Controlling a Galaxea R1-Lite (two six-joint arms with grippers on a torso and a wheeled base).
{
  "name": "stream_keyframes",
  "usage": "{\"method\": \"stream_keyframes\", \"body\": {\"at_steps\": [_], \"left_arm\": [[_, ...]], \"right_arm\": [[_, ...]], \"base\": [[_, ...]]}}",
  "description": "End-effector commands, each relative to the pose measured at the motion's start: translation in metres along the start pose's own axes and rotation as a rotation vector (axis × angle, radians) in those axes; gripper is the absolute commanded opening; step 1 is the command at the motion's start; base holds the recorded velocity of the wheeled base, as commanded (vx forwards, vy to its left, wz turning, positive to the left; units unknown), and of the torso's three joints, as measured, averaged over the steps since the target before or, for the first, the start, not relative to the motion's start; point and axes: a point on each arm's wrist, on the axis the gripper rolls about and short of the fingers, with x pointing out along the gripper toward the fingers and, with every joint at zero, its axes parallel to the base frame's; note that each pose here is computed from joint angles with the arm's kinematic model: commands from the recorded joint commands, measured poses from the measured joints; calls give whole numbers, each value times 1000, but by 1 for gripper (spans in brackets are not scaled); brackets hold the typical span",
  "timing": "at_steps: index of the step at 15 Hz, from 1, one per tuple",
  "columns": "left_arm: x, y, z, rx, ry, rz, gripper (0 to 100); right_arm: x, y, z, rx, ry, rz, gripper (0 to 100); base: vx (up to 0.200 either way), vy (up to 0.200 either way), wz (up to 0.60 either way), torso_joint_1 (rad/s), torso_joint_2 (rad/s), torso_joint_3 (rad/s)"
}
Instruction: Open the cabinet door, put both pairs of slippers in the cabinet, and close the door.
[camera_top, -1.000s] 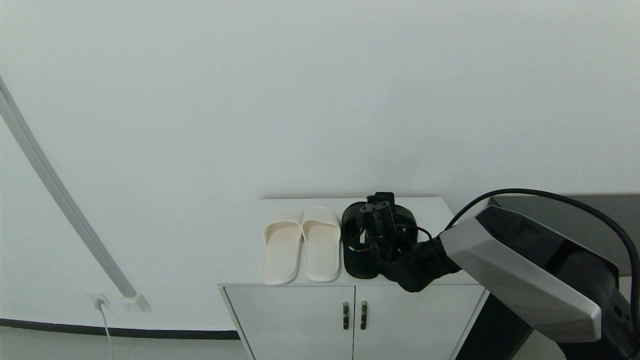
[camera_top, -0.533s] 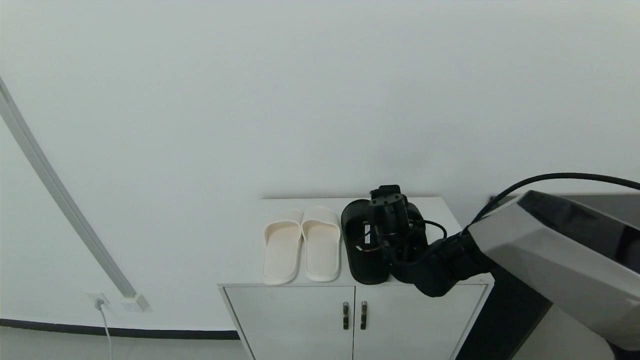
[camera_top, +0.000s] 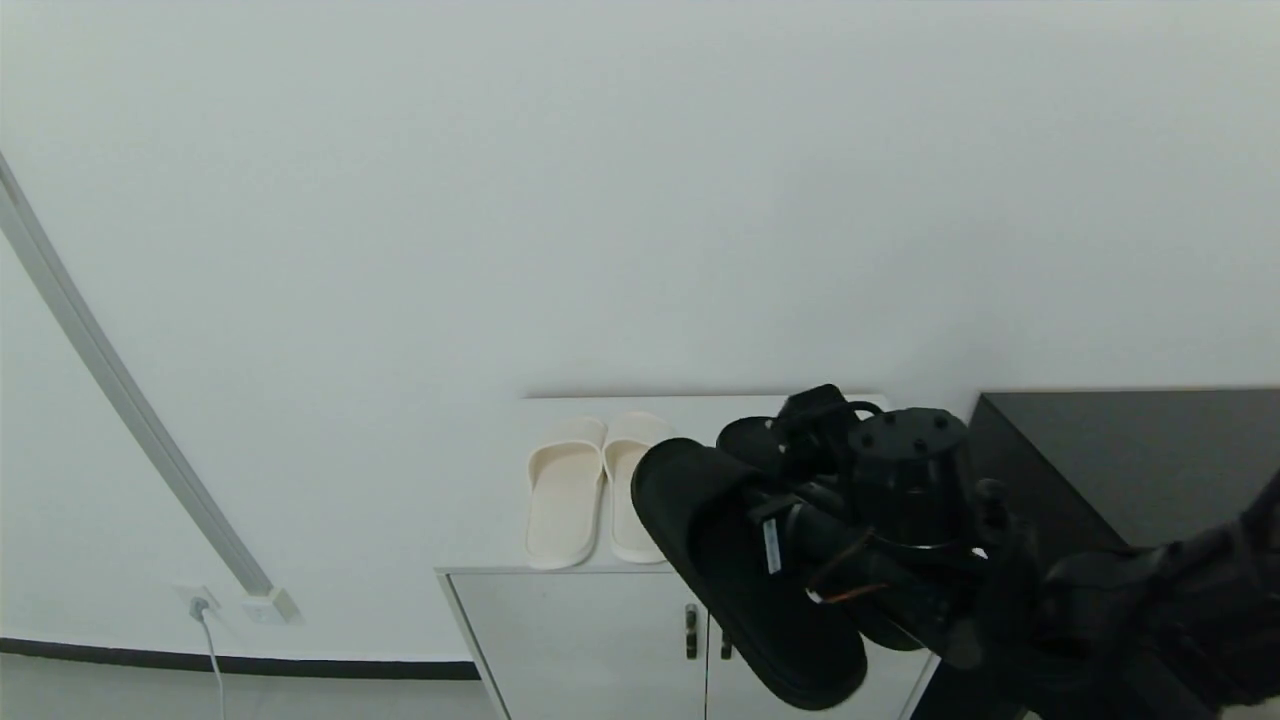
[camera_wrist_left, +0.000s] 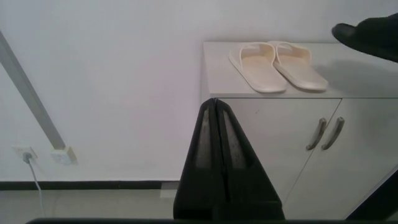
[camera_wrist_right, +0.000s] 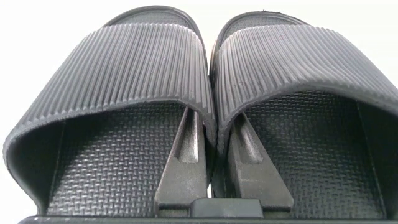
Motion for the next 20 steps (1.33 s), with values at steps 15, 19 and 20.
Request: {"method": "stream_keyframes", "body": {"at_steps": [15,19,20], "left_arm": [[0,0,0,2,1,2,0],[0,0,0,2,1,2,0],[0,0,0,2,1,2,0]], "right_arm": [[-76,-15,5,-13,32,202,0],[-76,-16,1,-27,44,197,0],[-76,-16,1,-27,45,197,0]], "base": [[-80,0,0,1,0,0],[0,0,0,0,0,0],[0,0,0,0,0,0]]}}
